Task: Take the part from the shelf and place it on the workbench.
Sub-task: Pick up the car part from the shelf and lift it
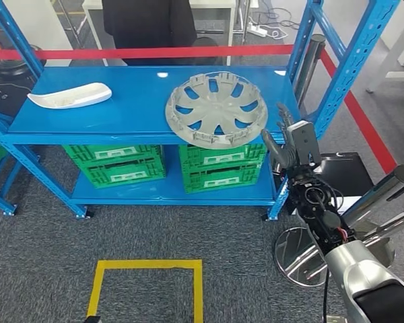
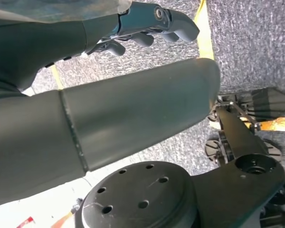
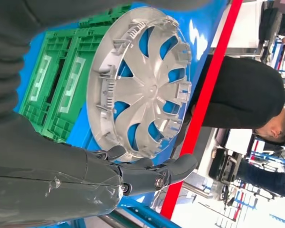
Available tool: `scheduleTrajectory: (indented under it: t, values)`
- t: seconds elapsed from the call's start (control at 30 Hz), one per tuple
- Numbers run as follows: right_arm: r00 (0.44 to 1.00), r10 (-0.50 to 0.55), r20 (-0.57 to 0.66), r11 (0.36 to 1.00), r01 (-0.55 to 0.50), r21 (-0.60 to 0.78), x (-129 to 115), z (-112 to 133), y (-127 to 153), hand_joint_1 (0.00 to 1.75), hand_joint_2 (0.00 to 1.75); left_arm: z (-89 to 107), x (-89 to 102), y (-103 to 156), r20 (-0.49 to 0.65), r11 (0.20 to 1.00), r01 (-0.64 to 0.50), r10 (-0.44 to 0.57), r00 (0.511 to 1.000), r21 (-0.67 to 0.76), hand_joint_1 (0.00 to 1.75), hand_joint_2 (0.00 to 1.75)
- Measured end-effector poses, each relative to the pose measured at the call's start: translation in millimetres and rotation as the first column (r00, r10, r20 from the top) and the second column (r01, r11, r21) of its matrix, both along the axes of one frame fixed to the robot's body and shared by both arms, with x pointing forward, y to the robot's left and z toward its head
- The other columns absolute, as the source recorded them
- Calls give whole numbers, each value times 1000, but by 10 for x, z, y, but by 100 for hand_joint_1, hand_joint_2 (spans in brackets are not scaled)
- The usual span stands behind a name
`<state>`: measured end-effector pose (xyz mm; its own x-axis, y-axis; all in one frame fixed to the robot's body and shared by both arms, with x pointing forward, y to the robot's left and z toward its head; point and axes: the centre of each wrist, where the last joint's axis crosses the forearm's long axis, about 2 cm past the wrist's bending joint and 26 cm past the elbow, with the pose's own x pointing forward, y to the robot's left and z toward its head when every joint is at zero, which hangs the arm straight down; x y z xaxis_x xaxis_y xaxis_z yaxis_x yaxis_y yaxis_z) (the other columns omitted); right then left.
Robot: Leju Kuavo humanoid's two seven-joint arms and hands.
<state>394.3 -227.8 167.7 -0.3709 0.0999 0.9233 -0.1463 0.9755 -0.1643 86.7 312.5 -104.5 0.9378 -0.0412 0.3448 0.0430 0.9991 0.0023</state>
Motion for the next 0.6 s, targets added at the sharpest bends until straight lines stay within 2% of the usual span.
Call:
scheduleTrajectory:
  t: [0.6]
  values:
    - [1000, -4, -8, 1000, 3, -8, 8, -13, -5, 0, 175, -1, -6, 2, 0, 1000, 1, -1, 1000, 1, 0, 0]
